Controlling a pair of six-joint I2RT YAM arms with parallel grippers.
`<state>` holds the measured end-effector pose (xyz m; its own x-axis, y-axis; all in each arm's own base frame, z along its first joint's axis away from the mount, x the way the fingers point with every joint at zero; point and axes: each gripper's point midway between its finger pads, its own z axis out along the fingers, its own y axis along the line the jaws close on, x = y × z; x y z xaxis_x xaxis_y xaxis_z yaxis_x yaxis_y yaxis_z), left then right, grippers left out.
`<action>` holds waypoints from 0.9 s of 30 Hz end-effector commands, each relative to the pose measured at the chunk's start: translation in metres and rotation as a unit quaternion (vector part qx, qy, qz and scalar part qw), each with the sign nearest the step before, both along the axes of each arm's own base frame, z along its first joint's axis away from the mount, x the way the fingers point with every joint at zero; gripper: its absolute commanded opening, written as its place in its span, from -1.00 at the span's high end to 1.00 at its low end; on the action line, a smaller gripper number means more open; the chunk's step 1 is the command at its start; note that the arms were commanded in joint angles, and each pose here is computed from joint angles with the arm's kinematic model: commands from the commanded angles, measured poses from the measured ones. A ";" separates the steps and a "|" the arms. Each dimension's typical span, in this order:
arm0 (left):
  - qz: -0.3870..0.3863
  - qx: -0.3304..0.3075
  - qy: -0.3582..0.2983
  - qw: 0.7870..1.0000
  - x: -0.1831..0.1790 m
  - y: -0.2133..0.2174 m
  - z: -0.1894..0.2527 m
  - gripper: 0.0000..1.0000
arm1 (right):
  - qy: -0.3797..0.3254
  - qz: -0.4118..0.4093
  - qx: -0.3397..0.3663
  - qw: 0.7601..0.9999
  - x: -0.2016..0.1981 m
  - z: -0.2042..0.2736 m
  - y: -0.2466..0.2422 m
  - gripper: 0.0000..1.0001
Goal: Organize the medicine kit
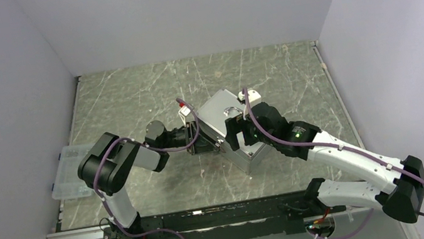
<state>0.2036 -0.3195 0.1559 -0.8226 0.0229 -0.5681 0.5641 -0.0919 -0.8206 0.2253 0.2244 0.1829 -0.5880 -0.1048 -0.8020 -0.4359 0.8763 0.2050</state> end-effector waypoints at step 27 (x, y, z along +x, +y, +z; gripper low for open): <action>-0.022 -0.085 -0.133 0.987 -0.026 -0.003 0.073 -0.89 | 0.098 0.035 -0.056 0.993 -0.037 -0.055 -0.012 -1.00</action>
